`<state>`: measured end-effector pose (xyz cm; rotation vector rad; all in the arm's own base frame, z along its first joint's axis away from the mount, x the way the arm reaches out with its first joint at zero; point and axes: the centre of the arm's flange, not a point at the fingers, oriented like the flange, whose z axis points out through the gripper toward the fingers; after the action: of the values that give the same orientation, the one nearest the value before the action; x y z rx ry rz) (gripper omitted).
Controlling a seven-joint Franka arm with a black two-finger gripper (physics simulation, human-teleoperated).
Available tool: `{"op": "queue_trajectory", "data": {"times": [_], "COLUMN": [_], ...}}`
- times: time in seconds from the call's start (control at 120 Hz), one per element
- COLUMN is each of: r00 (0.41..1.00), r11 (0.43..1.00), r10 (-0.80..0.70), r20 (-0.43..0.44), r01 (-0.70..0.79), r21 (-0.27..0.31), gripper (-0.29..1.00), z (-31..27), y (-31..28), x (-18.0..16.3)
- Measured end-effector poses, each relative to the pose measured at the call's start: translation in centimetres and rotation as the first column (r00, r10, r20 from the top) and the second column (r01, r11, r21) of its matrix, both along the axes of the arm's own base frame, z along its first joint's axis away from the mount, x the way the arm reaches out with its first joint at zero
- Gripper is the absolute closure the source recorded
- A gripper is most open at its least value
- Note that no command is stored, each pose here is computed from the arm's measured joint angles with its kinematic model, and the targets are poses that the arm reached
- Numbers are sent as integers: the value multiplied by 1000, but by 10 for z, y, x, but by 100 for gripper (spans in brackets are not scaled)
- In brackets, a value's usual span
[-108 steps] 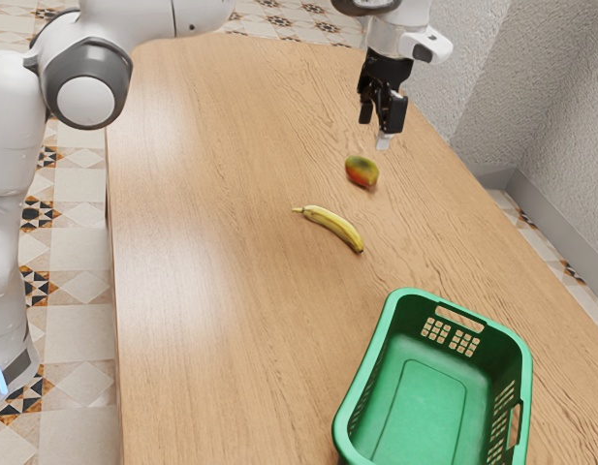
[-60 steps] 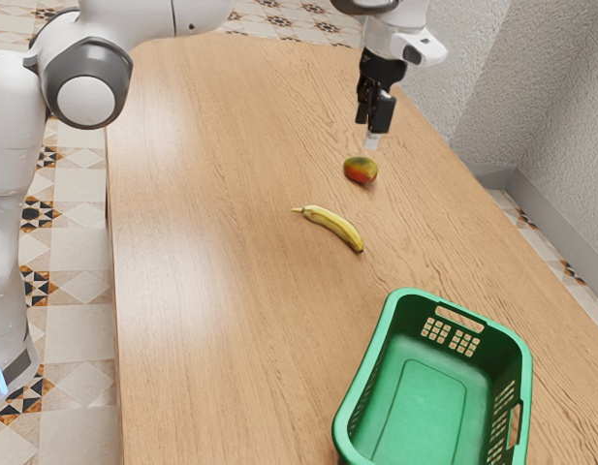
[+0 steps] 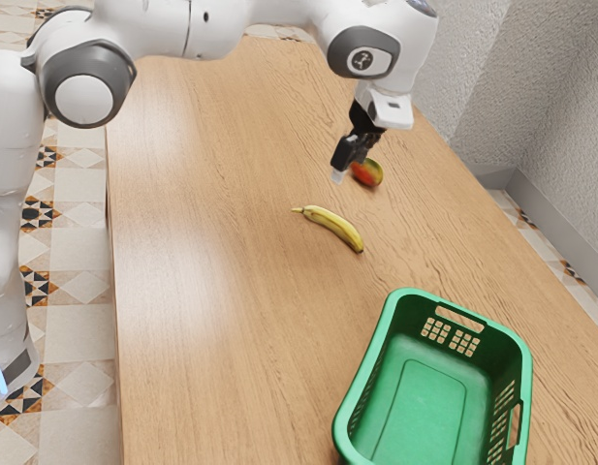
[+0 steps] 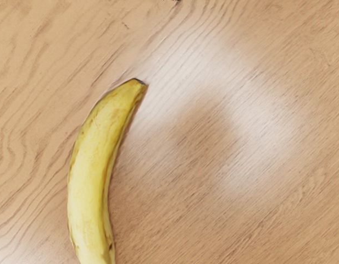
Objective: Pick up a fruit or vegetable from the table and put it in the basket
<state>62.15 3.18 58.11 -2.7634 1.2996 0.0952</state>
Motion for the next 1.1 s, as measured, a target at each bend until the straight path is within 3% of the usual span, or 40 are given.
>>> {"op": "queue_trajectory", "data": {"times": [0.317, 1.1], "r00": [970, 933], "r11": [971, 933], "r10": [-240, -360], "r20": [30, 17], "r01": [240, 360], "r21": [6, -14], "gripper": [0, 0], "z": [-8, -16], "y": [8, 22], "x": [8, 7]}}
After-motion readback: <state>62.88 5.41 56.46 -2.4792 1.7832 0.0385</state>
